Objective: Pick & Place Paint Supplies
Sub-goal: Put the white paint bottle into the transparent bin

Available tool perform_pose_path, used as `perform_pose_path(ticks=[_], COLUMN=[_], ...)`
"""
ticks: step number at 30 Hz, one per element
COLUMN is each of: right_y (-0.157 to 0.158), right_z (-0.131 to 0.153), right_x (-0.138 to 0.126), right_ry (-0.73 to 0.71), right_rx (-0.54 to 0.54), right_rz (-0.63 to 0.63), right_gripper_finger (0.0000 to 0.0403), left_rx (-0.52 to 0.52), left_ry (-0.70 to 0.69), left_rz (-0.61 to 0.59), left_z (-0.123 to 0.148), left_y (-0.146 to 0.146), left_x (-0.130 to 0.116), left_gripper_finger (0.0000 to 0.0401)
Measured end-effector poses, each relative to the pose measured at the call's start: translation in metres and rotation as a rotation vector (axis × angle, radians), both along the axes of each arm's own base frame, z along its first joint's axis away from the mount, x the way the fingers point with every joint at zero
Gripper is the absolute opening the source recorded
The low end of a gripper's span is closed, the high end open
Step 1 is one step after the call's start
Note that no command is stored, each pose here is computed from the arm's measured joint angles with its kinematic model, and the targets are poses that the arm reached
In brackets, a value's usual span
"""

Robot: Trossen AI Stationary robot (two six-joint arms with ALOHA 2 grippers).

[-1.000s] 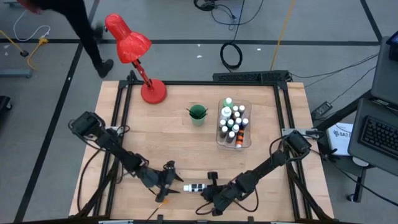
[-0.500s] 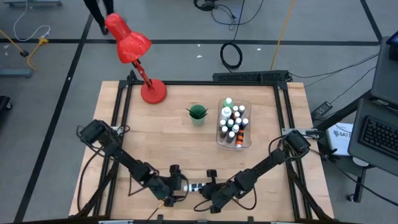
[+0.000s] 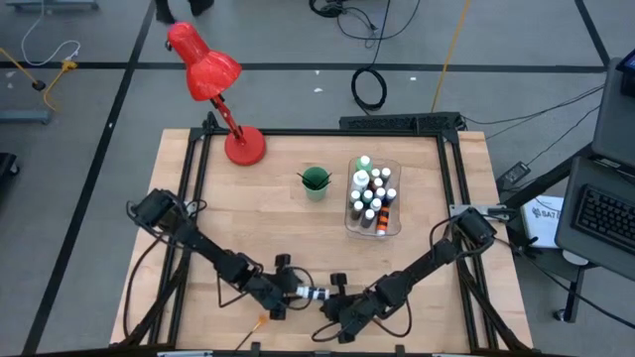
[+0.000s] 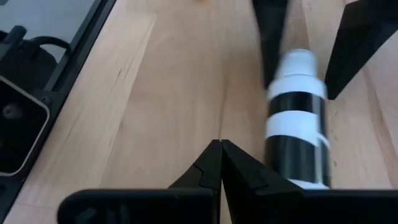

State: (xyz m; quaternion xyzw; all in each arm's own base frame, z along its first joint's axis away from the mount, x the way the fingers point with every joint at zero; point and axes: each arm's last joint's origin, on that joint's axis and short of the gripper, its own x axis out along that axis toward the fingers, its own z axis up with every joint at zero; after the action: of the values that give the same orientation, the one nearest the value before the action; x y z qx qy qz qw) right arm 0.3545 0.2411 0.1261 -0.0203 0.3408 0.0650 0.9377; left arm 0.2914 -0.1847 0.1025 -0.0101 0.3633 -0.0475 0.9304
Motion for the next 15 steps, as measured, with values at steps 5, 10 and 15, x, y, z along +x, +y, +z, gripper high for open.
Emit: perform_pose_path(ticks=[5,10,15], right_y=[0.003,0.003,0.001], right_z=[0.000,0.008,0.044], right_x=[-0.002,-0.003,-0.005], right_ry=[-0.004,-0.024,-0.098], right_rx=[-0.023,-0.017,0.042], right_rz=[0.028,0.030,0.028], right_gripper_finger=[0.0000,0.0005,0.0056], left_rx=[-0.001,0.003,-0.007], left_ry=[0.019,0.025,0.024], left_rz=[-0.034,-0.046,-0.047], left_z=[0.000,0.000,0.005], left_y=[0.006,0.009,0.010], left_x=[0.003,0.005,0.005], left_gripper_finger=[0.0098,0.0099,0.0099])
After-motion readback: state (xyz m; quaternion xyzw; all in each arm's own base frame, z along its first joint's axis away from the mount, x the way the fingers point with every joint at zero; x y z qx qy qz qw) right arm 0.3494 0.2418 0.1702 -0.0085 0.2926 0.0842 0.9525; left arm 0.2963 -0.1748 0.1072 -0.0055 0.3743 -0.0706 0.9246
